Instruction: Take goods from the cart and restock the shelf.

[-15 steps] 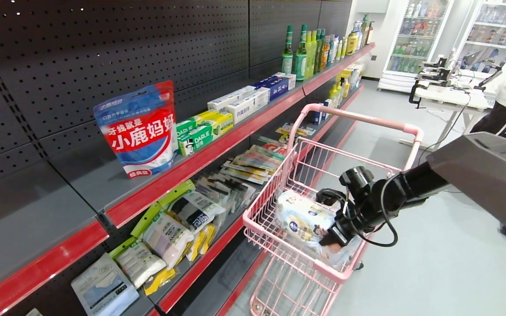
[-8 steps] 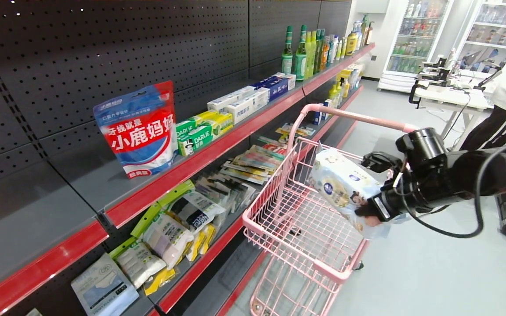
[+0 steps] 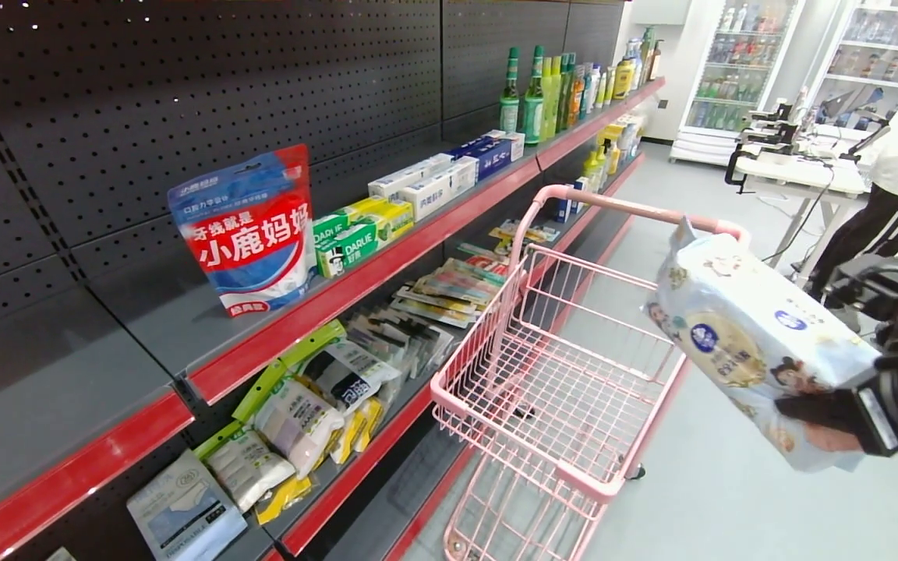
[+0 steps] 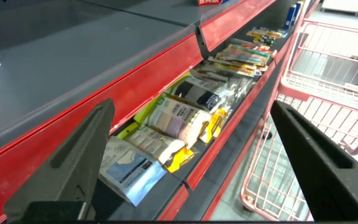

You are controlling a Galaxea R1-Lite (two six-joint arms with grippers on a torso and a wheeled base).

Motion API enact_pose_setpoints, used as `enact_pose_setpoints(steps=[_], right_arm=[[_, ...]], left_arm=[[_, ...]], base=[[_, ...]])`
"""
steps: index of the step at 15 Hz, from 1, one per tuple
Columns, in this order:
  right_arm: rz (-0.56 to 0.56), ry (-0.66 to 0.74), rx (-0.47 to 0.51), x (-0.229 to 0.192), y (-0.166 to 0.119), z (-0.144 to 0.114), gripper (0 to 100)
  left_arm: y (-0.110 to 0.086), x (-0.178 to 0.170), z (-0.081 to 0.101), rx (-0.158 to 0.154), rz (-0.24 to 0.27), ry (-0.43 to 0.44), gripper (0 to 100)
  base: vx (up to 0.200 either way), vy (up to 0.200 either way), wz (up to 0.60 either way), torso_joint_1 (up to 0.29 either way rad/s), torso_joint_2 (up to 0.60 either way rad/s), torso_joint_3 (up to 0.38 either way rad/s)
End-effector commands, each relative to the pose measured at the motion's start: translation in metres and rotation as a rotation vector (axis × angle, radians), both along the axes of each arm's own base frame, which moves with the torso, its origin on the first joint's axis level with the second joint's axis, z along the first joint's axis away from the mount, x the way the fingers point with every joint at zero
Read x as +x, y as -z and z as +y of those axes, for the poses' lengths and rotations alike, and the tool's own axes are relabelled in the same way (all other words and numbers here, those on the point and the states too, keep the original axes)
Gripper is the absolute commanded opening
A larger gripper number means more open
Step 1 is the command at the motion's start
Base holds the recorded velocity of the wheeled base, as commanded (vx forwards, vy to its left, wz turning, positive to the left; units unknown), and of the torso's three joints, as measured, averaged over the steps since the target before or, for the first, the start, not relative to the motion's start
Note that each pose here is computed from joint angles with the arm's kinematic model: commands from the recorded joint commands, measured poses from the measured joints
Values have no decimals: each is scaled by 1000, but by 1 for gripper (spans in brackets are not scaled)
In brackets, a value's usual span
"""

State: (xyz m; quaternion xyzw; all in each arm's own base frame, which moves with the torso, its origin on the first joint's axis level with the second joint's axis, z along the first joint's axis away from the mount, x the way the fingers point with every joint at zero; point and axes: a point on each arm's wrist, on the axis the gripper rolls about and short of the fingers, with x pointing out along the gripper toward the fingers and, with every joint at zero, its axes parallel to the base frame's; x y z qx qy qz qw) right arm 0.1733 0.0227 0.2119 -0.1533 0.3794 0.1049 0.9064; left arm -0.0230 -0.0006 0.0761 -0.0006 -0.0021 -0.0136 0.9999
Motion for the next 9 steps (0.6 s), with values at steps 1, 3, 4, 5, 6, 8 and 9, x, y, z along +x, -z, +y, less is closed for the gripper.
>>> enact_pose_setpoints(steps=[1, 3, 4, 5, 6, 8, 9], right_arm=[[-124, 59, -3, -67, -19, -14, 0], [-143, 93, -24, -99, -15, -18, 0], [-157, 98, -25, -114, -14, -20, 0], [-168, 107, -30, -126, -13, -21, 0], [-176, 115, -36, -138, -12, -22, 0], [-187, 116, -36, -152, -11, -23, 0], [-201, 116, -37, -164, -10, -24, 0]], left_arm=[[0, 0, 0, 0, 1, 0, 100], [0, 0, 0, 0, 1, -1, 100], [0, 0, 0, 0, 1, 0, 100], [0, 0, 0, 0, 1, 0, 100], [0, 0, 0, 0, 1, 0, 100], [0, 0, 0, 0, 1, 0, 100], [0, 0, 0, 0, 1, 0, 100]], base=[[0, 0, 0, 0, 0, 0], [0, 0, 0, 0, 0, 0], [0, 0, 0, 36, -76, -66], [0, 0, 0, 119, -315, -193], [0, 0, 0, 183, -437, -256], [0, 0, 0, 215, -525, -300], [0, 0, 0, 188, -452, -256]])
